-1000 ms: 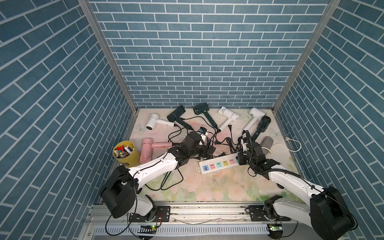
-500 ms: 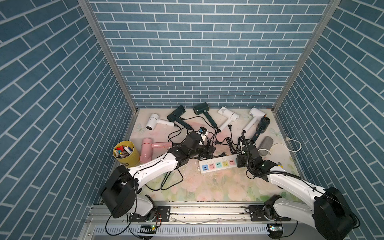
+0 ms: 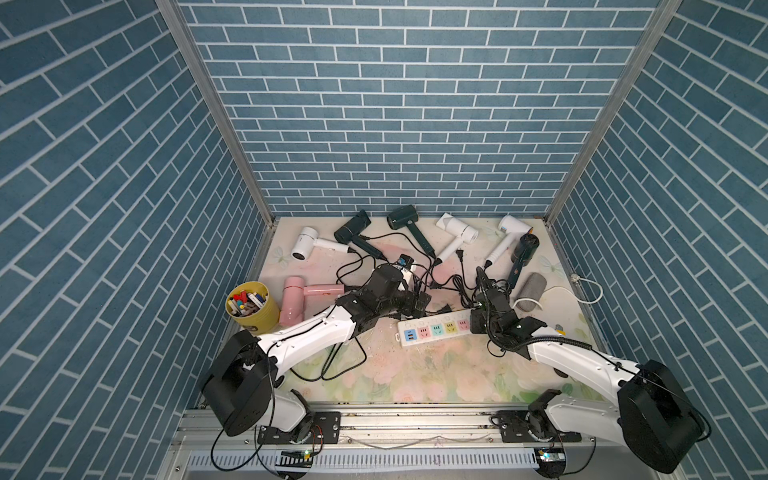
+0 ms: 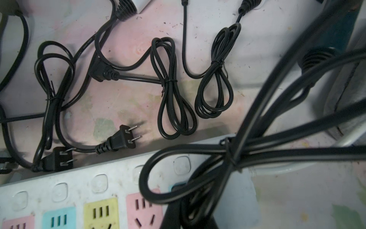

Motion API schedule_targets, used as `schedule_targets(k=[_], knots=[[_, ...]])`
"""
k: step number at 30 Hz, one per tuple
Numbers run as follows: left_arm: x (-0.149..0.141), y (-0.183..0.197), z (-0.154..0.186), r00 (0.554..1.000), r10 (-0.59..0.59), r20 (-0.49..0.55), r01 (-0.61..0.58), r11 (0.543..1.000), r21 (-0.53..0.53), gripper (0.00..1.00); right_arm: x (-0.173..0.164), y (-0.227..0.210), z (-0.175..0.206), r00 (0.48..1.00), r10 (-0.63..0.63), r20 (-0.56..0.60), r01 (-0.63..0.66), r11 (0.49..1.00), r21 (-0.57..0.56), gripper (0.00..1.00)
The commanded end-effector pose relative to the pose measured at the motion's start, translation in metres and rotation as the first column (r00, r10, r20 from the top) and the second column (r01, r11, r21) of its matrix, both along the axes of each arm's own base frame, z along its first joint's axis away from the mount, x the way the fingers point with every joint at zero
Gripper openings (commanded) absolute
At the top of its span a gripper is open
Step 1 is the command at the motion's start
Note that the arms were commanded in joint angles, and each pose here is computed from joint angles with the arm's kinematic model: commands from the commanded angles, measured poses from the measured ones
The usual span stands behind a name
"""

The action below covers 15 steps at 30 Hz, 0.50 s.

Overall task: Charge the blow dryers
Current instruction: Insert the plug into the socket.

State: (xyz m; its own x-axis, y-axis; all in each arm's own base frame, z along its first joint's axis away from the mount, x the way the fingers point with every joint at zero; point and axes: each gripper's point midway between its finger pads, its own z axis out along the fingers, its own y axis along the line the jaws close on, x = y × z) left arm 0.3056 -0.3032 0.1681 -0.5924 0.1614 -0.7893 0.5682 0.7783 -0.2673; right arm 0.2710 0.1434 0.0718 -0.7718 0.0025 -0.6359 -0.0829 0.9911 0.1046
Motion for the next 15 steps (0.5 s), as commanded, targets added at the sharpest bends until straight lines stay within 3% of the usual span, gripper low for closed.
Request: schedule_targets(k=[1,9,12,15], knots=[[-0.001,0.002,-0.002,1.000,-0.005,0.005,0.005,1.000,0.007,0.99,-0.045,-0.020,-0.044,0.979,-0.028,-0.203,0.013,0.997,-0.073,0.00],[-0.002,0.002,-0.002,1.000,-0.007,0.004,0.007,1.000,0.009,0.99,-0.037,-0.023,-0.038,0.975,-0.068,-0.211,0.043,0.992,-0.122,0.00],[-0.001,0.003,-0.003,1.000,-0.004,0.005,0.004,1.000,0.012,0.99,-0.032,-0.021,-0.027,0.978,-0.069,-0.196,0.045,0.991,-0.123,0.10],[-0.002,0.003,-0.001,1.000,-0.006,0.008,0.006,1.000,0.012,0.99,-0.027,-0.021,-0.021,0.979,-0.070,-0.190,0.045,0.990,-0.134,0.13]])
